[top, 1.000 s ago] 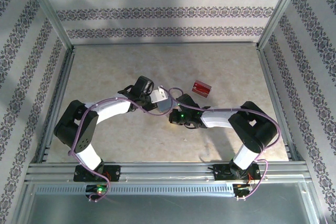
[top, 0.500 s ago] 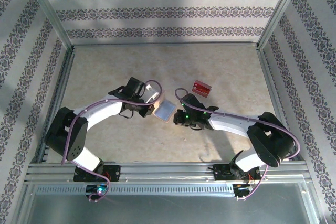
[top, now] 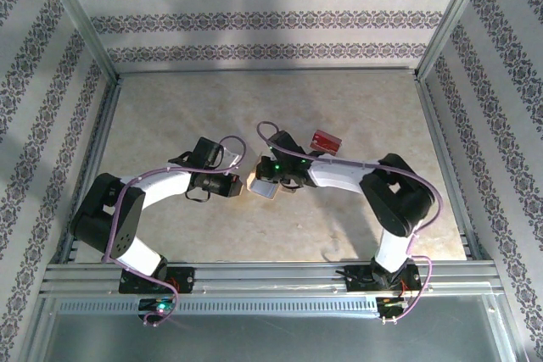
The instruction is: Put the credit cards into the card holder
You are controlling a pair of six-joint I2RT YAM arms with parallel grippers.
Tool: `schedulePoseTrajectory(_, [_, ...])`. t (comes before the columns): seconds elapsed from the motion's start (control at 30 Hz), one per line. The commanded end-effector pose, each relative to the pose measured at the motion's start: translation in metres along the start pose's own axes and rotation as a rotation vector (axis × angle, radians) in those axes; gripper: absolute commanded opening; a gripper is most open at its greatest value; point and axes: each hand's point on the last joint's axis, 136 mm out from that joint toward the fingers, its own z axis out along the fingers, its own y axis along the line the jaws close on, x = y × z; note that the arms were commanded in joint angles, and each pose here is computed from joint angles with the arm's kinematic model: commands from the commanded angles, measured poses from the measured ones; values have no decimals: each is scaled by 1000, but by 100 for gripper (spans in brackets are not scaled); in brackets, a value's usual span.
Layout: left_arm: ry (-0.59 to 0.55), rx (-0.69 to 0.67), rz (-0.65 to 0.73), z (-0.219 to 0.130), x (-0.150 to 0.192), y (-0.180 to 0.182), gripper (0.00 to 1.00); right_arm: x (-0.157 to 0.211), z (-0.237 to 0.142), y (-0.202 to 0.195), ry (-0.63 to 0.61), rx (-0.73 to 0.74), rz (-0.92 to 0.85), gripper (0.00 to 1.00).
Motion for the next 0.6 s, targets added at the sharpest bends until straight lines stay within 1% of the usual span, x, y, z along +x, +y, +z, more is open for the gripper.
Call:
schedulePoseTrajectory(0.0, [-69, 18, 1, -7, -17, -3, 0, -3, 13, 11, 21, -29, -22, 2])
schedulePoseTrajectory(0.03, [-70, 13, -2, -7, -17, -1, 2, -2, 16, 11, 28, -27, -23, 2])
schedulePoseTrajectory(0.07, [-79, 8, -3, -10, -19, 0, 9, -3, 20, 10, 38, -24, -25, 2])
schedulePoseTrajectory(0.1, [-87, -3, -2, -14, -23, 2, 19, -3, 22, 10, 44, -19, -30, 2])
schedulePoseTrajectory(0.17, [-101, -25, 16, -27, -29, 4, 30, -4, 25, 10, 51, -6, -42, 2])
schedulePoseTrajectory(0.27, [-119, -44, 64, -46, -38, 6, 44, -4, 31, 5, 59, 1, -39, 2])
schedulePoseTrajectory(0.33, [-117, -51, 103, -57, -42, 4, 49, -2, 37, 3, 73, -3, -30, 2])
schedulePoseTrajectory(0.37, [-119, -58, 114, -65, -44, 4, 49, -1, 40, 3, 81, -5, -28, 2])
schedulePoseTrajectory(0.4, [-126, -61, 118, -72, -48, 3, 47, 0, 42, 2, 86, -4, -25, 2])
schedulePoseTrajectory(0.43, [-132, -57, 116, -76, -51, 2, 39, 1, 43, 1, 90, -4, -24, 2])
schedulePoseTrajectory(0.47, [-135, -47, 112, -78, -53, -1, 29, 2, 46, 0, 95, -2, -23, 2])
schedulePoseTrajectory(0.53, [-146, 2, 86, -76, -56, -7, 10, 4, 49, -3, 104, 3, -24, 2])
schedulePoseTrajectory(0.57, [-148, 29, 56, -72, -56, -9, 3, 5, 51, -4, 111, 7, -21, 2])
